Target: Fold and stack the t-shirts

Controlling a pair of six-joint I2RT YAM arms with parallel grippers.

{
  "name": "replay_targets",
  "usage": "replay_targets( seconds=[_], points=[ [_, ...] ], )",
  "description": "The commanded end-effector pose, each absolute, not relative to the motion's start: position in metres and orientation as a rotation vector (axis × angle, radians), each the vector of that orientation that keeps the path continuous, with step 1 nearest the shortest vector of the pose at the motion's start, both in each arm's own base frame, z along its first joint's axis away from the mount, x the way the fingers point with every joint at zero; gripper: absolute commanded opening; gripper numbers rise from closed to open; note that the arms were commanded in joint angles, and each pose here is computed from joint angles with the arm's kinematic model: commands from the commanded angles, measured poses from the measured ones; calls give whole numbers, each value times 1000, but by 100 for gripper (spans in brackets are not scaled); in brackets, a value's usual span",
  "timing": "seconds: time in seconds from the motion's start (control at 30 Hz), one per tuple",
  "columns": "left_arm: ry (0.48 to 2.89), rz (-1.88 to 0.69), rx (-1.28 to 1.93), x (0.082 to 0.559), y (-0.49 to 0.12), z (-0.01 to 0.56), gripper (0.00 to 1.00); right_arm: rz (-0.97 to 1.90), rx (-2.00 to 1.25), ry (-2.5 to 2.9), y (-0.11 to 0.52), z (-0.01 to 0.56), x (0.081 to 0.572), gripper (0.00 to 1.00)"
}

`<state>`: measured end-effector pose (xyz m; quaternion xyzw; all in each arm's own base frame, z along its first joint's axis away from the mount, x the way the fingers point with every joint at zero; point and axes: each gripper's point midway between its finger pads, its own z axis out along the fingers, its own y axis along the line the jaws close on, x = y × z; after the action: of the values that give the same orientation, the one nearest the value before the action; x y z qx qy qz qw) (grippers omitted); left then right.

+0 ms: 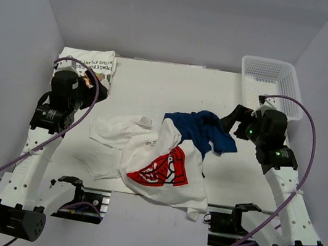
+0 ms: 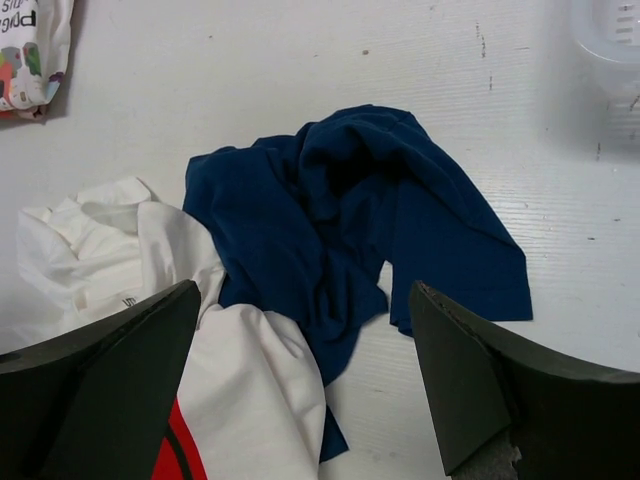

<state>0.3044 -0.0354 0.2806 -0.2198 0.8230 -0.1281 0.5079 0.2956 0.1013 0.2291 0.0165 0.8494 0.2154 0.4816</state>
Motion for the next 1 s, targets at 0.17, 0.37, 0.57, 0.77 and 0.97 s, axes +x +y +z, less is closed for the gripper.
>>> replay_targets(
  seconds=[0.17,0.37,0.57,0.77,0.97],
  points=[
    [2006,-296,-527,306,-34,277,100,591,-150,2025,131,246,303,90],
    [2042,-284,-534,310,-35,265,100,774,-552,2062,226,237,263,90],
    [2078,-262,-546,311,-33,253,100,498,-965,2260,278,158,192,90],
    [2102,-259,-562,312,-34,244,100,301,-1133,2372,289,82,170,90],
    [2151,-224,-591,315,-31,233,100,166,-887,2304,306,96,208,0]
  ],
)
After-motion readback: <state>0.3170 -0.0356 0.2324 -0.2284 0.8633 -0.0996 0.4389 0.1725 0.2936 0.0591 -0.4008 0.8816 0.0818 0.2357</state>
